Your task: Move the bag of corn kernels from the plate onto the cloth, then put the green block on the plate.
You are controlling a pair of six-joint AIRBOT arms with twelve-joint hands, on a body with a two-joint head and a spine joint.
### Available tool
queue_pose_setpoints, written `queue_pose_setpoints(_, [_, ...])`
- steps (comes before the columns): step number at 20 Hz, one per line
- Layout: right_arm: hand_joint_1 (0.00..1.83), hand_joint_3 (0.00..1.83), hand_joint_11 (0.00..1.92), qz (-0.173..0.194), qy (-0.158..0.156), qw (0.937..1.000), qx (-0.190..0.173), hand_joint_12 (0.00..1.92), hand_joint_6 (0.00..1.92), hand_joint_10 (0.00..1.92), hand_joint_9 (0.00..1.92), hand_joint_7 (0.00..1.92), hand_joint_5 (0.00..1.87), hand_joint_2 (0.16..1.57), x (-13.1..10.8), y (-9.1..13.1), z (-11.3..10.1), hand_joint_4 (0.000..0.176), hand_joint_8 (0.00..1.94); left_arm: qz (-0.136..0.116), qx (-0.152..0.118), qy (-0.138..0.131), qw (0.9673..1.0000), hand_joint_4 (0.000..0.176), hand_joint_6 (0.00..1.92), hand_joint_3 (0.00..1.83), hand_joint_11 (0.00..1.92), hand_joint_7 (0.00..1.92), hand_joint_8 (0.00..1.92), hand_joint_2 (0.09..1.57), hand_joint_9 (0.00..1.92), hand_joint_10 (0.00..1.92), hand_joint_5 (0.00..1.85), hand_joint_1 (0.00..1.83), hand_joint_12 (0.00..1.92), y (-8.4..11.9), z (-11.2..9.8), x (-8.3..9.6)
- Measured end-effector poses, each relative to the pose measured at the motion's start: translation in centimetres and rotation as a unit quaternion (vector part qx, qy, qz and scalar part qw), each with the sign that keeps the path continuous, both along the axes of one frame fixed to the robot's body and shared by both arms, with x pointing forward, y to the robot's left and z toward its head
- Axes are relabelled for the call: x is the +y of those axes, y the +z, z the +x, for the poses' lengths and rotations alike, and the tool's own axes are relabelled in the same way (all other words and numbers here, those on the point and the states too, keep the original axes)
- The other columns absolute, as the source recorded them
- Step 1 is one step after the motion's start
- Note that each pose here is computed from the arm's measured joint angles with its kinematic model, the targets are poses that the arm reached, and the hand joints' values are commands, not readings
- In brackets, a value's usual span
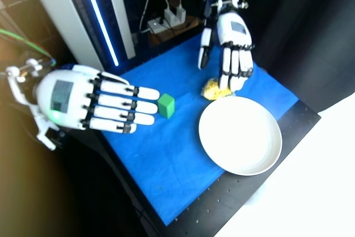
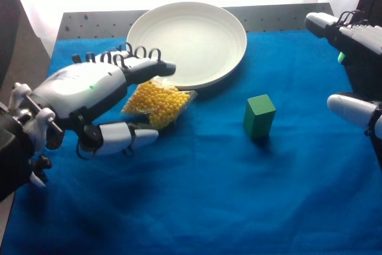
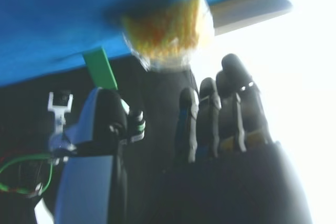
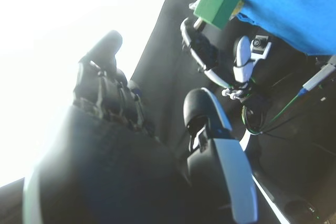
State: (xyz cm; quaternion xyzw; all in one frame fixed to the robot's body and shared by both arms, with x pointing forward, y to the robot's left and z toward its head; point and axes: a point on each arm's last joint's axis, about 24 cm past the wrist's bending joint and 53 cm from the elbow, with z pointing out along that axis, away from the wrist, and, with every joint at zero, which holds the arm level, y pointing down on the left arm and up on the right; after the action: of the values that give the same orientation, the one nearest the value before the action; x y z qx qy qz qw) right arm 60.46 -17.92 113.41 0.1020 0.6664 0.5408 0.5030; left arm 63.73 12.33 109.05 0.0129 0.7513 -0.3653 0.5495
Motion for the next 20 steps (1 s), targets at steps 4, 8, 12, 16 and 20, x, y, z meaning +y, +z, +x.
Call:
queue_pose_setpoints(4, [0.58,0.00,0.00,0.000,-0.001,1.0000,0.000,1.50,0.00,0.22,0.00,0.00,0.00,1.44,-0.03,0.00,0.03,0.000,0.00,0.002,0.012,0.005,0.9999,0.000,0.92,0.01,0.00,0.01,0.67,1.13,0.00,0.87,0.01,1.17,1.91,-0.93,0.58,-0.01])
queue_pose_setpoints(8, [0.55,0.00,0.00,0.001,-0.001,1.0000,0.000,1.46,0.00,0.18,0.00,0.00,0.00,1.45,-0.04,0.00,0.03,0.000,0.00,0.002,0.013,0.009,0.9999,0.000,0.85,0.01,0.00,0.08,0.71,1.16,0.00,1.02,0.13,1.25,1.87,-1.06,0.78,0.08])
queue_pose_setpoints(12, [0.53,0.00,0.00,0.001,-0.001,1.0000,0.000,1.48,0.00,0.23,0.00,0.00,0.00,1.45,-0.03,0.00,0.03,0.000,0.00,0.003,0.012,0.009,0.9999,0.000,0.98,0.02,0.00,0.07,0.84,1.20,0.00,1.16,0.12,1.23,1.92,-1.06,0.79,0.09])
queue_pose_setpoints(16, [0.54,0.00,0.00,0.001,-0.001,1.0000,0.000,1.51,0.00,0.25,0.00,0.00,0.00,1.45,-0.04,0.00,0.03,0.000,0.00,0.003,0.012,0.009,0.9999,0.000,1.02,0.00,0.13,0.14,0.99,1.19,0.12,1.52,0.25,1.34,1.92,-1.06,0.79,0.09])
queue_pose_setpoints(20, [0.51,0.00,0.00,0.001,-0.001,1.0000,0.000,1.50,0.00,0.22,0.00,0.00,0.00,1.45,-0.04,0.00,0.03,0.000,0.00,0.004,0.010,0.004,0.9999,0.000,1.22,0.00,0.52,0.30,1.43,1.24,0.60,1.65,0.33,1.57,1.92,-0.97,0.30,-0.32])
